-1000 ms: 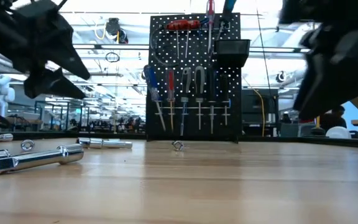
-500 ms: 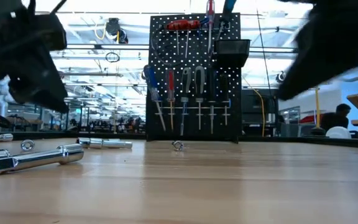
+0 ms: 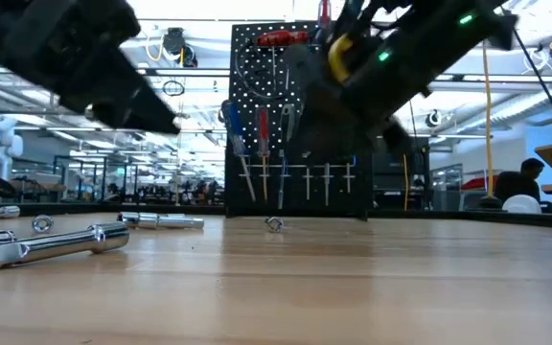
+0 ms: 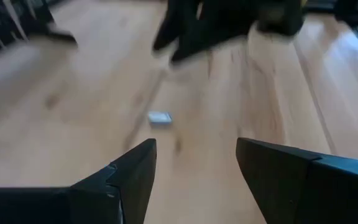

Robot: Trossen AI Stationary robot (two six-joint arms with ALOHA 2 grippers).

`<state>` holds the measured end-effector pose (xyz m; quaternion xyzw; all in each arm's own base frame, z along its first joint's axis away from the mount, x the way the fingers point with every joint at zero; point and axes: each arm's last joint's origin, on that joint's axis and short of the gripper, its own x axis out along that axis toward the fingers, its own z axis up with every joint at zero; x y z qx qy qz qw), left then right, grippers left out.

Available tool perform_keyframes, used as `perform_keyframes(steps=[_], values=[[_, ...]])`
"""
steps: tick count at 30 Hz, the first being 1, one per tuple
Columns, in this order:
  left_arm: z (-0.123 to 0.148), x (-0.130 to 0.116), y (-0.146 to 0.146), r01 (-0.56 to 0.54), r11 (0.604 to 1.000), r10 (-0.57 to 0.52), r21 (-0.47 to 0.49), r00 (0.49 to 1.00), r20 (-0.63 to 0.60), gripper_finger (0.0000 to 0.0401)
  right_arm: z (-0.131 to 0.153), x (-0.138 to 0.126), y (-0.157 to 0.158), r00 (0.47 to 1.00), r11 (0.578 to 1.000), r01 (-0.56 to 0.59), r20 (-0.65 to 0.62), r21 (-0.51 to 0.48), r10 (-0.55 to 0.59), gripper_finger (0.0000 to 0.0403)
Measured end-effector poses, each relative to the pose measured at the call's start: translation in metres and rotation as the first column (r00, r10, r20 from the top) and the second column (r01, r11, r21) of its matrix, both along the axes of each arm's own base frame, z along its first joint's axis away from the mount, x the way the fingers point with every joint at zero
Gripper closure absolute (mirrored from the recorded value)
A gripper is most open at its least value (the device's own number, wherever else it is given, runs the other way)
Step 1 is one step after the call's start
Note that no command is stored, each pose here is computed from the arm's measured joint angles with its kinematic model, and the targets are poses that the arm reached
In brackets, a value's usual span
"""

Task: Hang tools onto peg board
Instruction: Put the silver socket into the black bin on the peg board

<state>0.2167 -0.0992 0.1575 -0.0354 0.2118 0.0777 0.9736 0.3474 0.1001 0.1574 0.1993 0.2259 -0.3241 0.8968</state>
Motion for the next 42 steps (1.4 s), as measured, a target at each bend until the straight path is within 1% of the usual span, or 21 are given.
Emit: perform_keyframes(steps=[2,4,6,11,15,18,19,21,23,25,28,29,31,33,36,37,38,40,42], values=[[0.006,0.001,0.005,0.0,0.999,-0.001,0.032,1.0,0.02,0.0173,-0.003,0.007,-0.009,1.0,0.999,-0.001,-0.016,0.033,0.001,0.0241],[0.01,0.001,0.01,0.012,0.999,-0.013,0.045,1.0,0.016,0.0173,-0.005,0.011,-0.014,1.0,0.999,0.003,-0.029,0.034,-0.002,0.0233],[0.013,0.0,0.013,0.032,0.998,-0.032,0.053,0.999,0.013,0.0173,-0.006,0.017,-0.015,1.0,1.0,0.002,-0.025,0.031,-0.001,0.0219],[0.014,-0.002,0.019,0.045,0.992,-0.042,0.117,0.999,-0.023,0.0173,-0.015,0.036,-0.015,0.998,0.999,-0.022,-0.05,0.033,0.024,0.0175],[0.012,-0.003,0.024,0.036,0.99,-0.028,0.138,0.998,-0.059,0.0173,-0.033,0.046,-0.016,0.992,0.999,-0.03,-0.119,0.018,0.032,0.0152],[0.012,-0.002,0.025,0.041,0.991,-0.032,0.131,0.997,-0.065,0.0173,-0.052,0.046,-0.017,0.976,0.999,-0.01,-0.217,0.038,0.018,0.0153],[0.012,-0.002,0.025,0.048,0.991,-0.04,0.127,0.997,-0.066,0.0173,-0.056,0.046,-0.017,0.972,1.0,0.008,-0.233,0.026,-0.002,0.0156],[0.012,-0.002,0.026,0.049,0.991,-0.042,0.128,0.997,-0.06,0.0173,-0.066,0.045,-0.016,0.966,0.999,0.029,-0.258,0.015,-0.024,0.017],[0.014,-0.001,0.027,0.048,0.99,-0.042,0.134,0.998,-0.048,0.0173,-0.074,0.045,-0.016,0.959,0.999,0.026,-0.284,0.021,-0.019,0.0198],[0.015,0.0,0.028,0.039,0.991,-0.035,0.13,0.999,-0.032,0.0173,-0.079,0.044,-0.015,0.955,0.999,0.022,-0.295,0.023,-0.015,0.0245],[0.018,0.003,0.029,0.05,0.993,-0.05,0.104,0.999,-0.001,0.0173,-0.082,0.043,-0.007,0.955,1.0,0.005,-0.298,0.018,0.001,0.0335],[0.019,0.004,0.03,0.056,0.994,-0.056,0.098,0.998,0.004,0.0173,-0.081,0.042,-0.005,0.953,1.0,-0.004,-0.301,0.017,0.009,0.0353],[0.02,0.005,0.031,0.065,0.994,-0.067,0.092,0.998,0.019,0.0173,-0.077,0.04,-0.001,0.954,1.0,-0.019,-0.301,0.009,0.02,0.035],[0.023,0.006,0.031,0.084,0.992,-0.089,0.091,0.995,0.043,0.0173,-0.065,0.038,0.0,0.954,0.999,-0.041,-0.297,0.008,0.042,0.035],[0.028,0.009,0.03,0.14,0.985,-0.15,0.103,0.984,0.096,0.0173,-0.04,0.032,0.001,0.931,0.987,-0.155,-0.329,0.035,0.158,0.035],[0.031,0.01,0.03,0.165,0.979,-0.18,0.122,0.977,0.119,0.0174,-0.029,0.03,0.003,0.921,0.978,-0.205,-0.331,0.038,0.206,0.035],[0.033,0.011,0.03,0.184,0.97,-0.206,0.159,0.97,0.132,0.0174,-0.015,0.03,0.004,0.916,0.966,-0.258,-0.309,0.035,0.256,0.035],[0.034,0.012,0.029,0.214,0.939,-0.254,0.269,0.959,0.124,0.0174,0.019,0.027,0.003,0.893,0.925,-0.377,-0.249,0.041,0.375,0.035],[0.034,0.014,0.028,0.247,0.884,-0.308,0.397,0.946,0.097,0.0174,0.043,0.023,-0.001,0.837,0.858,-0.509,-0.195,0.068,0.512,0.035]])
